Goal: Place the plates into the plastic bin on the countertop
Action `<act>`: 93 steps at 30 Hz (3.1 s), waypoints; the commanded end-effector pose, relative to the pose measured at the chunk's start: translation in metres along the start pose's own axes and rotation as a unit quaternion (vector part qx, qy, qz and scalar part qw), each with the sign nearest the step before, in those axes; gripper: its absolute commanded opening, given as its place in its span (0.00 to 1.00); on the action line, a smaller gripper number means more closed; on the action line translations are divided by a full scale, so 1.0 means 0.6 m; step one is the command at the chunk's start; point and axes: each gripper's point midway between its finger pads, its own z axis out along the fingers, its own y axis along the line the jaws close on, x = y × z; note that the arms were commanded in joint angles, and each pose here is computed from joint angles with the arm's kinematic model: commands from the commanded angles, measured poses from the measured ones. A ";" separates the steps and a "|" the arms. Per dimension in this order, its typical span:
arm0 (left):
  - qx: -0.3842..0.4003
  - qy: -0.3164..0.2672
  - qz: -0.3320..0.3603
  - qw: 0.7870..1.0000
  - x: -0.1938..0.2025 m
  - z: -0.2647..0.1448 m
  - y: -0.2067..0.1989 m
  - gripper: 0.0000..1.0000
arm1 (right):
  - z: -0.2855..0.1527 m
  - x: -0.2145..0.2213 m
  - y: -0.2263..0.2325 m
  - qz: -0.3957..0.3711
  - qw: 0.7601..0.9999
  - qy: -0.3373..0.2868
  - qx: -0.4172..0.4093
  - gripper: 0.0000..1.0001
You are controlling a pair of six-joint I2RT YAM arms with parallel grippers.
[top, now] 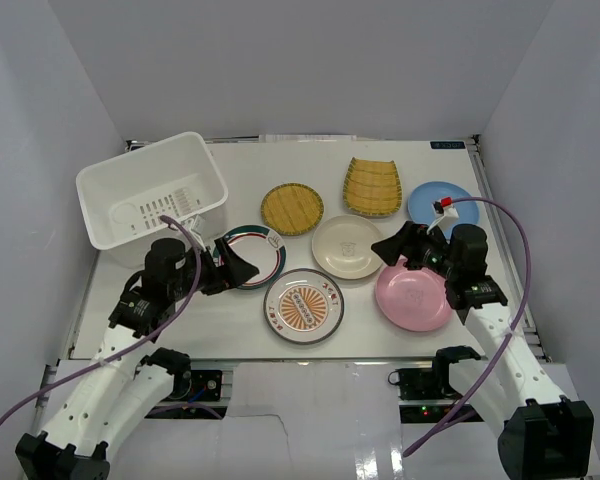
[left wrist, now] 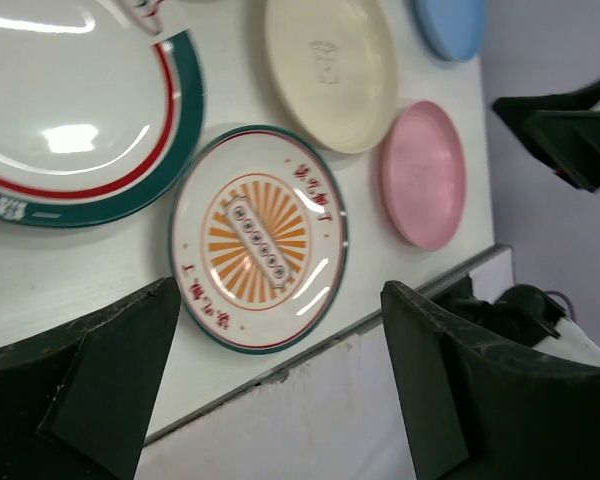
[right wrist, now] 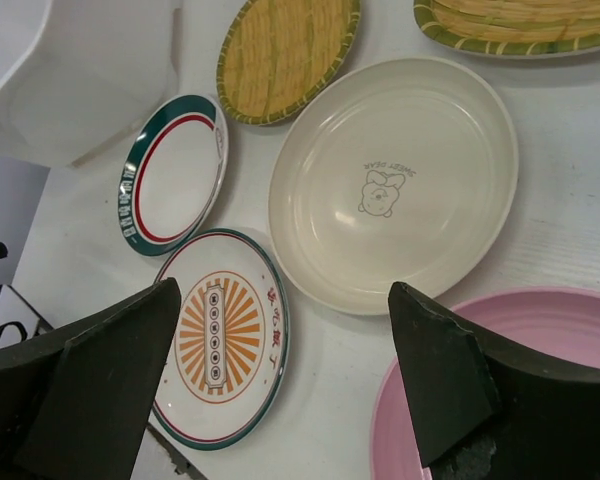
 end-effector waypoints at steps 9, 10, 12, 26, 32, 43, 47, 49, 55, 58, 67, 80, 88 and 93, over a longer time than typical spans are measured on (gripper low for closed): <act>-0.239 -0.045 -0.142 0.960 0.034 0.026 0.176 0.88 | 0.013 -0.006 -0.049 -0.042 0.996 0.002 0.077 0.78; -0.254 -0.051 -0.149 0.954 0.038 0.031 0.193 0.88 | 0.015 -0.006 -0.051 -0.044 0.996 0.004 0.082 0.76; -0.259 -0.063 -0.153 0.952 0.033 0.047 0.204 0.88 | 0.021 -0.007 -0.053 -0.048 0.995 0.006 0.086 0.72; -0.306 -0.107 -0.141 0.935 0.024 0.132 0.291 0.66 | 0.082 -0.004 -0.119 -0.080 0.980 0.030 0.181 0.77; -0.329 -0.133 -0.134 0.925 0.022 0.133 0.318 0.37 | 0.133 -0.001 -0.178 -0.097 0.965 0.073 0.233 0.74; -0.234 -0.115 -0.101 0.960 0.015 0.062 0.221 0.00 | 0.196 0.042 -0.217 -0.070 0.964 0.111 0.230 0.23; -0.131 -0.143 -0.070 0.979 -0.035 0.011 0.115 0.00 | 0.176 0.031 -0.195 -0.064 0.969 0.089 0.222 0.08; -0.101 -0.173 -0.063 0.978 -0.066 -0.019 0.075 0.00 | 0.160 0.006 -0.171 -0.069 0.973 0.060 0.210 0.08; -0.106 -0.267 -0.030 0.958 -0.228 -0.039 -0.006 0.00 | 0.105 -0.046 -0.113 -0.084 0.979 0.007 0.188 0.08; -0.138 -0.303 -0.032 0.943 -0.306 -0.013 0.004 0.00 | 0.081 -0.088 -0.073 -0.101 0.980 -0.022 0.171 0.08; -0.264 -0.378 -0.143 0.876 -0.440 -0.089 0.245 0.00 | 0.064 -0.154 0.044 -0.134 0.985 -0.041 0.099 0.08; -0.286 -0.305 -0.168 0.893 -0.405 -0.048 0.334 0.83 | 0.306 -0.202 0.321 -0.178 0.983 -0.043 -0.010 0.08; -0.194 -0.304 -0.111 0.926 -0.337 -0.093 0.176 0.81 | 0.481 -0.193 0.446 -0.178 0.980 -0.067 -0.055 0.08; -0.197 -0.246 -0.080 0.946 -0.218 -0.101 0.141 0.61 | 0.554 -0.104 0.479 -0.173 0.979 -0.066 -0.084 0.08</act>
